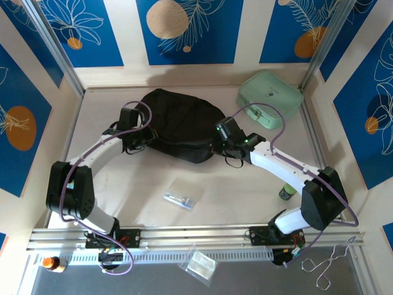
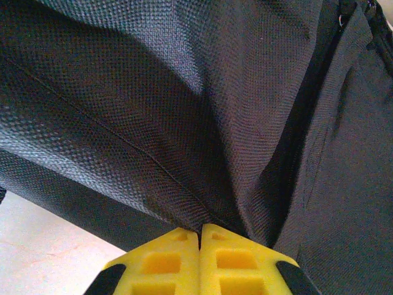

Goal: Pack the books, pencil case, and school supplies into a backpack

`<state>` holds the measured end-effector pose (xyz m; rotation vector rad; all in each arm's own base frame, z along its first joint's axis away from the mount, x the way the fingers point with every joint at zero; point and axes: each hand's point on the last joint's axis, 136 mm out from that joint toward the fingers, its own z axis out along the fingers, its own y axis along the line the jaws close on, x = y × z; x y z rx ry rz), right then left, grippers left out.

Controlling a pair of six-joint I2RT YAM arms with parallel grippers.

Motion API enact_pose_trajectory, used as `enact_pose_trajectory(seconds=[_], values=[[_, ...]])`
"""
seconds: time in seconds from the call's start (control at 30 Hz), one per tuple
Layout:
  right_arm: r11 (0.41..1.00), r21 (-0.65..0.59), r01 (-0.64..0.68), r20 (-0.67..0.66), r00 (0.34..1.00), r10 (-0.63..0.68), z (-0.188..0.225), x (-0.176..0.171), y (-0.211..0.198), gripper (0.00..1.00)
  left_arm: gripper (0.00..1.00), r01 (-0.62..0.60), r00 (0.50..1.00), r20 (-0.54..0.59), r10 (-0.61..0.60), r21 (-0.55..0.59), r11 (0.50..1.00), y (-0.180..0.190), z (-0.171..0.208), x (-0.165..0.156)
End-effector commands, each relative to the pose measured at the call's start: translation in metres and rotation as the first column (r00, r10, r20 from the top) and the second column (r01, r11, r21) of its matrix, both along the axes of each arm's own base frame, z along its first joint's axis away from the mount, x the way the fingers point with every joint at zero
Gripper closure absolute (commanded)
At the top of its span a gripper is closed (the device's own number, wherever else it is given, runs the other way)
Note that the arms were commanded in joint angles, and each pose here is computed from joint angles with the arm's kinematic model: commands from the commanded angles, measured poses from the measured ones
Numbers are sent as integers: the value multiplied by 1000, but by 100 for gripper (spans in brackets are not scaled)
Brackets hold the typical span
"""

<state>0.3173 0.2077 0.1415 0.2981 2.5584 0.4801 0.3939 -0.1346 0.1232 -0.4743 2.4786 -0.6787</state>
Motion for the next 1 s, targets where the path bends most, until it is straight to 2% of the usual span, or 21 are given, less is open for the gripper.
enact_pose_trajectory(seconds=[0.0, 0.13, 0.3, 0.4, 0.5, 0.6, 0.7, 0.73, 0.87, 0.97], values=[[997, -7, 75, -57, 996, -75, -9, 0, -20, 100, 100, -10, 999, 37, 8, 49, 999, 8, 2, 14], [992, 65, 111, -94, 990, -104, -17, 9, -19, 100, 100, 37, 999, 5, -37, 10, 999, -5, -12, 19], [990, 62, 125, -105, 988, -118, -16, 20, -16, 100, 100, 54, 998, -33, -53, 15, 998, -5, -27, 30], [994, 75, 85, -77, 994, -79, -11, 21, -10, 100, 100, 41, 999, -25, -40, 44, 998, 7, -26, 44], [992, 124, -30, -29, 999, 34, -2, 21, 14, 100, 100, 30, 999, -39, -27, 67, 997, 20, -28, 59], [978, 157, -138, 12, 990, 137, 7, 19, 43, 100, 82, -17, 999, -44, 20, 72, 997, 38, -26, 67], [957, 179, -230, 42, 973, 226, 16, 21, 71, 100, 58, -77, 996, -39, 79, 53, 996, 55, -21, 63], [946, 189, -263, 50, 965, 259, 19, 21, 82, 100, 54, -96, 995, -36, 98, 41, 995, 59, -19, 59], [901, 216, -376, 75, 927, 369, 29, 22, 123, 100, 44, -128, 991, -31, 127, -36, 991, 60, -10, 36], [865, 239, -441, 83, 897, 434, 31, 19, 150, 100, 41, -131, 991, -39, 126, -178, 975, 44, -4, 18]])
